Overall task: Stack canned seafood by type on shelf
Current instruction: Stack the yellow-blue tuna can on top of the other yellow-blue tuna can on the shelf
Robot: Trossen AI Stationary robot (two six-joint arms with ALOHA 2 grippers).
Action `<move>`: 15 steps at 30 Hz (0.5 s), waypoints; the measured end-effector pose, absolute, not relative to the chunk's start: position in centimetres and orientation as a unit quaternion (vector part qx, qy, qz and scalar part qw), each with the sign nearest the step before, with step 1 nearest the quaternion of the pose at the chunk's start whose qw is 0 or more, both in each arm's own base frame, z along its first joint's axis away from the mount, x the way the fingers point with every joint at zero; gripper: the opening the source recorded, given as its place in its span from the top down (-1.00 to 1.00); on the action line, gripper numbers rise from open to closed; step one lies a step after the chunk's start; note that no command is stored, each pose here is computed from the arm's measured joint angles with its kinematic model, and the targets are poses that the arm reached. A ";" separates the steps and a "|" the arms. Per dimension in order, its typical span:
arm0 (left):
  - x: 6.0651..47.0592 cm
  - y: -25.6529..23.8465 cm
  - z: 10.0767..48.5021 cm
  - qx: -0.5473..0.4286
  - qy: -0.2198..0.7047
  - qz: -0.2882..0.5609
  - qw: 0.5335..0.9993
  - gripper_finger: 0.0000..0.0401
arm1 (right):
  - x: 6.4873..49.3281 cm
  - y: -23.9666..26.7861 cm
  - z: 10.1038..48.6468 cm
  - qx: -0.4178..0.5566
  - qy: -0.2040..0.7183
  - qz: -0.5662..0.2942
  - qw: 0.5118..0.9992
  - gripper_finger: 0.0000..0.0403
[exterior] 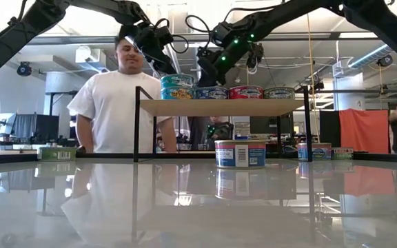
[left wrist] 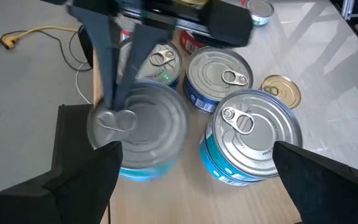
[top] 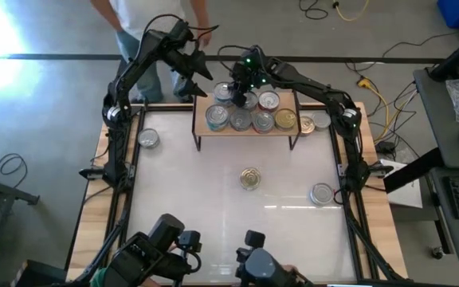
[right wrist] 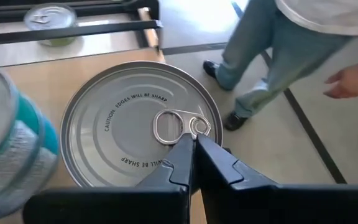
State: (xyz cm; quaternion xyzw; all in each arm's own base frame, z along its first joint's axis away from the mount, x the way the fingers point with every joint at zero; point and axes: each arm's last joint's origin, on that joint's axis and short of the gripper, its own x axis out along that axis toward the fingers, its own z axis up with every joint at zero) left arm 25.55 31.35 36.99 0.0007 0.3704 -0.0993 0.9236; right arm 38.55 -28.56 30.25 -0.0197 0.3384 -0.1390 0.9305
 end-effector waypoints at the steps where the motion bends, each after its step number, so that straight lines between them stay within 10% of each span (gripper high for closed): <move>1: 25.5 31.3 37.0 0.000 0.371 -0.100 0.923 -0.99 | 38.7 -28.3 30.3 -0.022 0.338 -0.133 0.931 0.94; 15: 24.1 29.1 39.6 0.014 0.348 -0.122 0.930 -0.99 | 40.3 -26.9 30.5 -0.055 0.311 -0.115 0.942 0.94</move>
